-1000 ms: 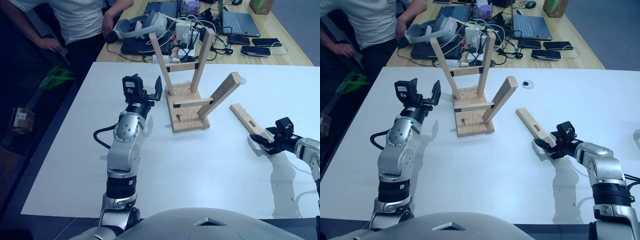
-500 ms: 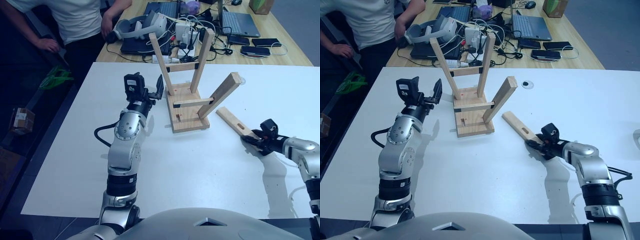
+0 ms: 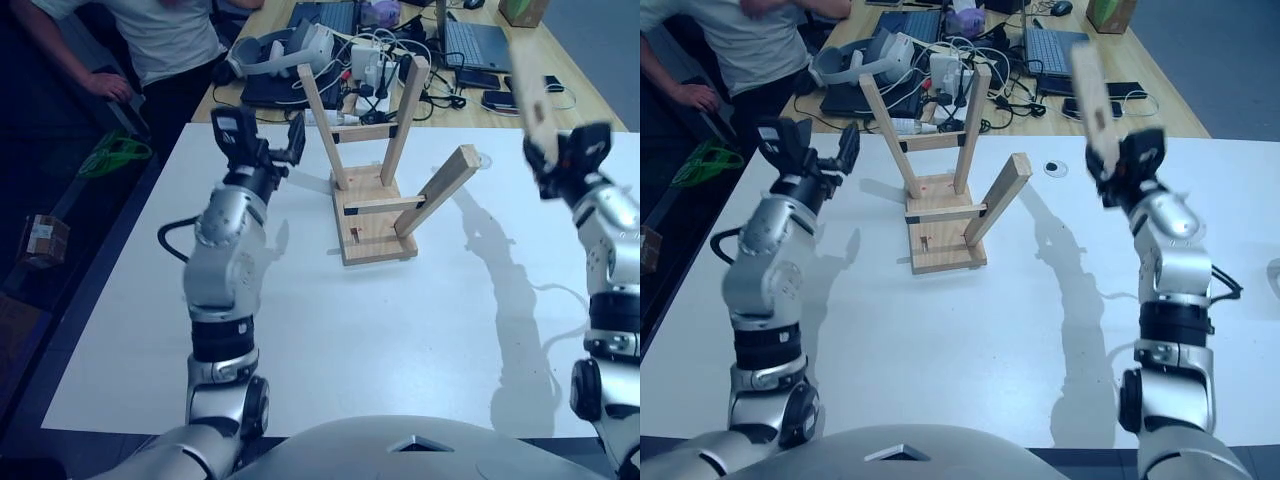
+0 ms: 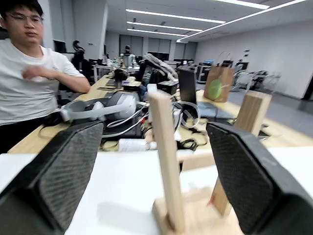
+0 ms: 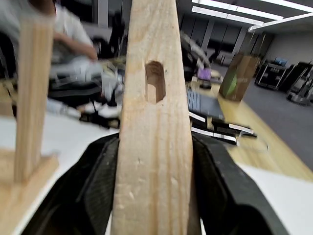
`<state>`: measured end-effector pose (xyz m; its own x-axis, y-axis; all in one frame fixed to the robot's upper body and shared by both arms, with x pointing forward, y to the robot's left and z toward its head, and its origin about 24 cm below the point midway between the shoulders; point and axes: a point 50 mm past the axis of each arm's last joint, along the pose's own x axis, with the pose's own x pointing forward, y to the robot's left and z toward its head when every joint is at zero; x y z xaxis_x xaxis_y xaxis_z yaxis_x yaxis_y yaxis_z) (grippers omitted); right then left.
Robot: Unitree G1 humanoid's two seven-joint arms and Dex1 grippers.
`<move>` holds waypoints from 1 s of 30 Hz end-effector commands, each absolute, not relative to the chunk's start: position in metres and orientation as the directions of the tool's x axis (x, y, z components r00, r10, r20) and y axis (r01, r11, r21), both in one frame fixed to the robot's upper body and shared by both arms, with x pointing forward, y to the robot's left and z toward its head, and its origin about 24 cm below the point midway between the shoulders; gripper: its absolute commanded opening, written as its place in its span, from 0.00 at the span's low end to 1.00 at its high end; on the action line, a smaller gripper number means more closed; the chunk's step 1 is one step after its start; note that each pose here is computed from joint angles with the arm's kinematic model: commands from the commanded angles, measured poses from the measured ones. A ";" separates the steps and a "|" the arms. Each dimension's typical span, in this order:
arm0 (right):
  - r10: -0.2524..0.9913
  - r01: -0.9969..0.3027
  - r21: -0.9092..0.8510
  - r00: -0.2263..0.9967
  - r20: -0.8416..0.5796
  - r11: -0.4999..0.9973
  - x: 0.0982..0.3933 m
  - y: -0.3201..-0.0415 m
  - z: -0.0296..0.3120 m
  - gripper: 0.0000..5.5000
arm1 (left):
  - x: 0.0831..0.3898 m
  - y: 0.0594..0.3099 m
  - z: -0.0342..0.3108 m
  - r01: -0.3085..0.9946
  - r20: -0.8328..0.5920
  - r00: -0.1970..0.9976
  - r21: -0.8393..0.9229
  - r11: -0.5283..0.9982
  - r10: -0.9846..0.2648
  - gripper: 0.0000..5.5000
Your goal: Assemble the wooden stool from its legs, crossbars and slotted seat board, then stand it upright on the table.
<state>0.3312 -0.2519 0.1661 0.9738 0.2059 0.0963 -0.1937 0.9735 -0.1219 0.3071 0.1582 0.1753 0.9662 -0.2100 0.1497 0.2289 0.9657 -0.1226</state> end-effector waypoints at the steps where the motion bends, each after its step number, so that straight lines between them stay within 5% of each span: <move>1: 0.396 -0.401 -0.085 0.807 0.438 0.912 0.327 -0.204 0.252 0.38 | 0.303 0.138 0.250 0.556 0.334 0.829 -0.412 0.722 -0.448 0.70; 6: 0.670 -0.626 -0.286 0.546 0.503 0.725 0.292 -0.137 0.299 0.38 | 0.272 0.118 0.311 0.823 0.537 0.567 -0.399 0.404 -0.625 0.70; 10: 0.794 -0.672 -0.431 0.450 0.408 0.602 0.274 -0.114 0.292 0.38 | 0.262 0.108 0.323 0.855 0.547 0.502 -0.433 0.288 -0.670 0.70; 30: 0.829 -0.678 -0.477 0.469 0.304 0.559 0.273 -0.112 0.261 0.38 | 0.265 0.114 0.318 0.798 0.502 0.582 -0.501 0.333 -0.640 0.68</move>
<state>0.2735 -0.1115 0.2609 0.4725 0.8257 0.3081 -0.6874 0.5641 -0.4576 0.2674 0.1155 0.3178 0.5876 -0.6301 0.5077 0.7943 0.3297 -0.5102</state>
